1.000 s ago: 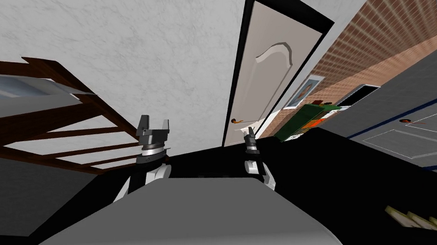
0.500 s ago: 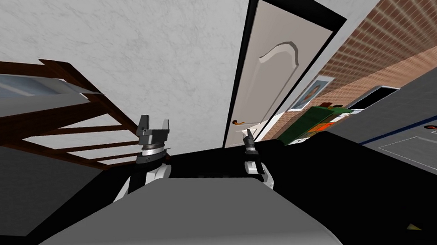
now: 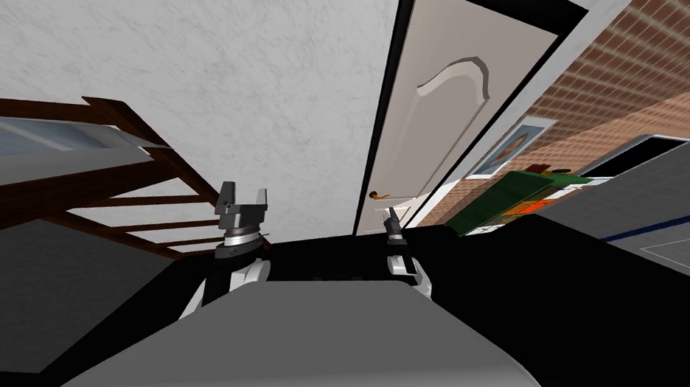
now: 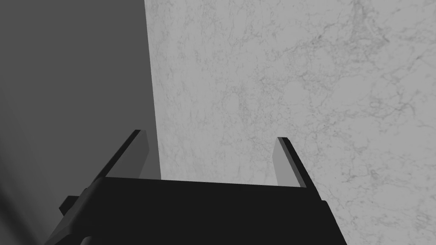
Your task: Pull the door open
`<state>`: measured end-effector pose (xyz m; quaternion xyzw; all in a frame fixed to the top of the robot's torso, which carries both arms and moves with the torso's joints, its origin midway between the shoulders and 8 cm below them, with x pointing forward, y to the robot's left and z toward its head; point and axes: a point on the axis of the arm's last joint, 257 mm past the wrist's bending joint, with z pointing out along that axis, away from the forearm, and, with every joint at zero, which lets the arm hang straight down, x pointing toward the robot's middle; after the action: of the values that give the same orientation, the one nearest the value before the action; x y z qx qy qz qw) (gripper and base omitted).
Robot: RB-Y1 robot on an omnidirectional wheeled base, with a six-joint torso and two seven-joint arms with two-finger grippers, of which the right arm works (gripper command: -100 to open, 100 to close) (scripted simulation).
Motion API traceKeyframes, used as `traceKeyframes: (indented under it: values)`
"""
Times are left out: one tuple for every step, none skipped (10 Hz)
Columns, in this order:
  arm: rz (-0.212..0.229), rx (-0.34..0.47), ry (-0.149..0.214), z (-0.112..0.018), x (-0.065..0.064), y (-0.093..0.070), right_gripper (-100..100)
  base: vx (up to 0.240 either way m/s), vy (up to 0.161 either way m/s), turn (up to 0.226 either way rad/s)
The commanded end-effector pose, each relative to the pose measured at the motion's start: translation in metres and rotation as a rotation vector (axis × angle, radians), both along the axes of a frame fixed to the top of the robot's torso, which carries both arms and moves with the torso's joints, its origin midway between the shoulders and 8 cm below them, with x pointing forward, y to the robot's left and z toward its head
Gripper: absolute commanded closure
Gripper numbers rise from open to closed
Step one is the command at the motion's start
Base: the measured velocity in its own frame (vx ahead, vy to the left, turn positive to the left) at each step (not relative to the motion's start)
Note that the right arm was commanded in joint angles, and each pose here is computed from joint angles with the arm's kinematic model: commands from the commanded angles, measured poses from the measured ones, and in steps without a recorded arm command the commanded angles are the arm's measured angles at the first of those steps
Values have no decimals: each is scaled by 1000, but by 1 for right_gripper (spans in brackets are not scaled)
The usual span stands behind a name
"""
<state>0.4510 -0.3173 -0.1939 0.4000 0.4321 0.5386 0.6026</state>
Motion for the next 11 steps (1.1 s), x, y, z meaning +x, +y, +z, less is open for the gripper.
traceKeyframes:
  values:
    - [-3,2,24,-13,1,-4,-100,33,-42,52]
    - [0,3,34,-20,4,-7,-100,41,-51,88]
    - [-3,3,47,-26,3,-9,-100,32,-49,70]
    - [-2,4,60,-34,6,-13,-100,41,-51,116]
    - [-5,4,70,-39,5,-15,-100,35,-49,56]
    - [-2,5,76,-44,7,-18,-100,40,-59,97]
    - [-7,5,92,-52,6,-21,-100,32,-52,55]
    - [-7,6,106,-60,8,-26,-100,37,-48,120]
    - [-10,6,114,-64,7,-27,-100,34,-42,49]
    - [-11,6,129,-72,8,-32,-100,35,-45,67]
    - [-11,6,135,-77,10,-37,-100,43,-69,128]
